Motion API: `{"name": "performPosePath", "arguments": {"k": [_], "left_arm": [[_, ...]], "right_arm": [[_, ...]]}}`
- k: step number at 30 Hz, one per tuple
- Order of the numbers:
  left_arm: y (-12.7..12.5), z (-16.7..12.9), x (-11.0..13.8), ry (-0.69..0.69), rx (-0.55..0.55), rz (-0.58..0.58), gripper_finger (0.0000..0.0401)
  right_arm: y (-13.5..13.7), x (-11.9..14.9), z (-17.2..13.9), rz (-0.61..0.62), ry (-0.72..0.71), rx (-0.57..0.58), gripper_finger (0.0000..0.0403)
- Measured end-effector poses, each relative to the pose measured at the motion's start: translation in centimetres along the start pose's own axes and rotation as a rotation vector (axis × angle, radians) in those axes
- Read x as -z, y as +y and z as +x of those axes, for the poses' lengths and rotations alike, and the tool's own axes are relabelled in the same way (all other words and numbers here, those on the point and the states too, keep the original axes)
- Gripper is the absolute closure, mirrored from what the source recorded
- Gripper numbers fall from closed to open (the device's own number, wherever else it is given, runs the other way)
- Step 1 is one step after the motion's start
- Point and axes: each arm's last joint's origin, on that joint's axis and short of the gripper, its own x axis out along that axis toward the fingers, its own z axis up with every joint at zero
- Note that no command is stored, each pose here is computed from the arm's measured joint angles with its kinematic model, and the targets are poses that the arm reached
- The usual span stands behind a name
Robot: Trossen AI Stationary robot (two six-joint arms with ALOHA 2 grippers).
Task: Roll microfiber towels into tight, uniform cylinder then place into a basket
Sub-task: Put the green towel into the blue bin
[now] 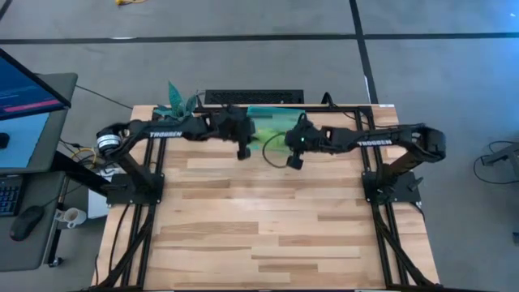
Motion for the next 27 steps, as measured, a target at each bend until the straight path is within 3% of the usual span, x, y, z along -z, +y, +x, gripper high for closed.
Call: {"name": "performPosePath", "arguments": {"k": [6, 13, 27], "left_arm": [[3.9, 1.0, -0.7, -0.027, -0.001, 0.012, 0.0386], [7.2, 4.3, -0.5, 0.081, -0.009, 0.026, 0.0383], [11.9, 7.4, -0.1, 0.191, -0.062, 0.078, 0.0384]], "right_arm": [[-3.6, 0.0, 0.5, 0.009, -0.060, 0.029, 0.0379], [-6.9, 0.8, 0.7, -0.033, -0.066, 0.078, 0.0379], [-10.9, 2.8, 1.9, -0.026, -0.043, 0.068, 0.0379]]}}
